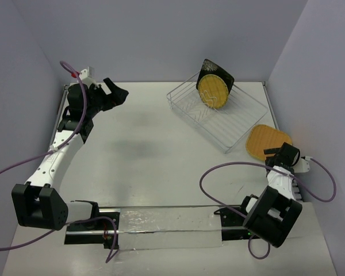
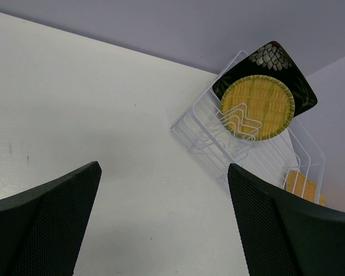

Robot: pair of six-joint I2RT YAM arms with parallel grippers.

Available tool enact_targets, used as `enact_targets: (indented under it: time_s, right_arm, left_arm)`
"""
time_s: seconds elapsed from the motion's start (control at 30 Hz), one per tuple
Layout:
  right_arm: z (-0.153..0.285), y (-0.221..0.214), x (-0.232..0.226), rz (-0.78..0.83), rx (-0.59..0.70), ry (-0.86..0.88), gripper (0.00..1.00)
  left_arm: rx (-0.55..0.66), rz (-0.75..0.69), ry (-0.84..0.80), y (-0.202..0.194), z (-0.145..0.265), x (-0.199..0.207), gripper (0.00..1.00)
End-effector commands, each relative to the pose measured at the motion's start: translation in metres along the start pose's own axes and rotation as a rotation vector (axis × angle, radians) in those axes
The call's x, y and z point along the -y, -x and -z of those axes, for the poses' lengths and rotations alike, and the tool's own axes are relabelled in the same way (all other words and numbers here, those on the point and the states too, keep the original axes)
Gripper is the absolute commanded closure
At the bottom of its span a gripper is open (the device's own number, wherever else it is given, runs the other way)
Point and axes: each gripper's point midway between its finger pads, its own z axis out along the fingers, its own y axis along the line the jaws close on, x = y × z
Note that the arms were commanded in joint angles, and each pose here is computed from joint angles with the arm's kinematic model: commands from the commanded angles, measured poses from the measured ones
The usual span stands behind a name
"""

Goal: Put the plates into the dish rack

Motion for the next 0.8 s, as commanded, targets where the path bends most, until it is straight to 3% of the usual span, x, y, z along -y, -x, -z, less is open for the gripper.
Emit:
enact_targets:
  time_s: [0.0, 0.17, 0.4, 0.57, 0.67, 0.77]
  right_arm:
    - [-0.014, 0.025, -0.004, -0.085, 0.122, 0.001, 0.05]
    - [-0.031, 0.029, 0.001, -0.118, 0.129, -0.047, 0.08]
    - [-0.045, 0.027, 0.011, -0.178, 0.152, -0.086, 0.26]
    - [-0.047, 0.027, 0.018, -0.208, 0.168, -0.106, 0.54]
    - [-0.04, 0.034, 0.021, -0.242, 0.224, -0.092, 0.77]
    - [-0.028, 0.042, 0.022, -0.247, 0.278, -0.067, 0.95]
  left_arm:
    - [0.079, -0.03, -0.028, 0.024, 0.01, 0.011, 0.01]
    - [0.093, -0.036, -0.012, 0.027, 0.014, 0.009, 0.01]
    - [0.106, -0.03, -0.025, 0.031, 0.02, 0.014, 0.01]
    - [0.136, -0.033, -0.021, 0.038, 0.027, 0.016, 0.01]
    - [0.143, -0.032, -0.02, 0.041, 0.031, 0.017, 0.01]
    - [0.153, -0.033, -0.032, 0.042, 0.034, 0.02, 0.01]
